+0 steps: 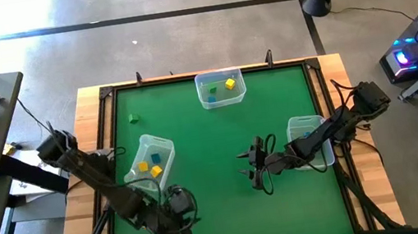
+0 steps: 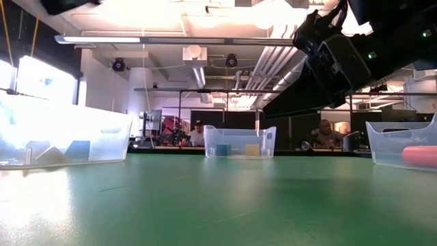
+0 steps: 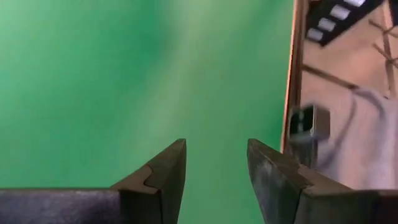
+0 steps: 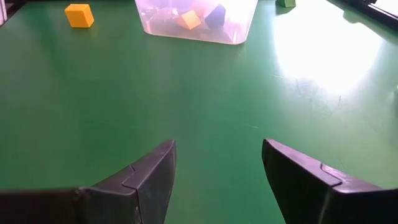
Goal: Sort blocks by size
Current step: Put the yellow cube block into the top transparent bin
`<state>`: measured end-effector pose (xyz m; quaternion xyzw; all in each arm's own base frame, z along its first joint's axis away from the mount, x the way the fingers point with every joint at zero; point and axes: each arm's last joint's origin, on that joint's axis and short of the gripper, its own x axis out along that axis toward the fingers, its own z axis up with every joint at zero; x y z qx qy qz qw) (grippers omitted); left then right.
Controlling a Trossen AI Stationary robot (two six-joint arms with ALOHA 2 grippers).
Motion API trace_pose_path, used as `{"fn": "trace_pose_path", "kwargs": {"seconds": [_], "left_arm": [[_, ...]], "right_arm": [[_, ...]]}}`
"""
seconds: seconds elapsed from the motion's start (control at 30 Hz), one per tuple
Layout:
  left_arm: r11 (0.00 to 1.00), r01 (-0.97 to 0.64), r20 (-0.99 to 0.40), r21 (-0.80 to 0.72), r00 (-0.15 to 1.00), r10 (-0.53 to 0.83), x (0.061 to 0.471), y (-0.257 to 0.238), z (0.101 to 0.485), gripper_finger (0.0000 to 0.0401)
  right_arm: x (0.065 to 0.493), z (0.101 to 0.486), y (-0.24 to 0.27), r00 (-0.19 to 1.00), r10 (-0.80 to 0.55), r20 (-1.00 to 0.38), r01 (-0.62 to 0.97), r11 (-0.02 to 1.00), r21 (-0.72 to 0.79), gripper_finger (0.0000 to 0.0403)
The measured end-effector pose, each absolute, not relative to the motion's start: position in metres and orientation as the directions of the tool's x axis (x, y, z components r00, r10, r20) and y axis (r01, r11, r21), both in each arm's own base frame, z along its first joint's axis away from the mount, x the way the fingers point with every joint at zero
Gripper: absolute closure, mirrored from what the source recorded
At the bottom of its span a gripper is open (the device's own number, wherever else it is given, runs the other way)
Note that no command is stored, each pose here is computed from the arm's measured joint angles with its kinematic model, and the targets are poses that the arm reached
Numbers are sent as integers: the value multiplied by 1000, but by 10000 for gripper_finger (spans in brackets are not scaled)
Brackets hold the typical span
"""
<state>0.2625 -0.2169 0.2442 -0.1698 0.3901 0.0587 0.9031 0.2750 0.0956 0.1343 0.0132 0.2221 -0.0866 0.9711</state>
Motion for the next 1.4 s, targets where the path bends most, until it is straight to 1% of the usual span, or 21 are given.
{"fn": "trace_pose_path", "kwargs": {"seconds": [0.1, 0.2, 0.33, 0.47, 0.8, 0.9, 1.17, 1.27, 1.4], "left_arm": [[893, -325, -804, -310, 592, -63, 256, -222, 231, 247], [843, -435, -869, -316, 490, -73, 247, -226, 221, 247], [783, -558, -930, -276, 360, -72, 230, -234, 211, 247], [729, -651, -962, -211, 270, -37, 211, -240, 206, 247], [605, -794, -984, -65, 153, 95, 168, -249, 204, 247], [573, -819, -983, -31, 130, 133, 161, -248, 204, 247], [496, -868, -983, 22, 71, 168, 152, -246, 205, 246], [484, -874, -980, 37, 62, 187, 148, -246, 205, 237], [451, -891, -977, 47, 53, 207, 142, -246, 205, 212]], "right_arm": [[275, 135, 95, 888, -164, -430, 171, 985, -23, 169], [276, 135, 94, 889, -166, -427, 168, 985, -33, 169], [277, 135, 92, 889, -173, -424, 176, 984, -34, 169], [277, 135, 91, 888, -176, -424, 177, 984, -38, 169], [277, 135, 91, 889, -175, -424, 173, 984, -43, 169], [277, 135, 91, 889, -175, -424, 174, 984, -43, 169], [277, 135, 91, 889, -175, -423, 175, 984, -39, 169], [277, 135, 91, 889, -175, -423, 175, 984, -39, 169], [277, 135, 91, 889, -174, -424, 176, 984, -36, 169]]}}
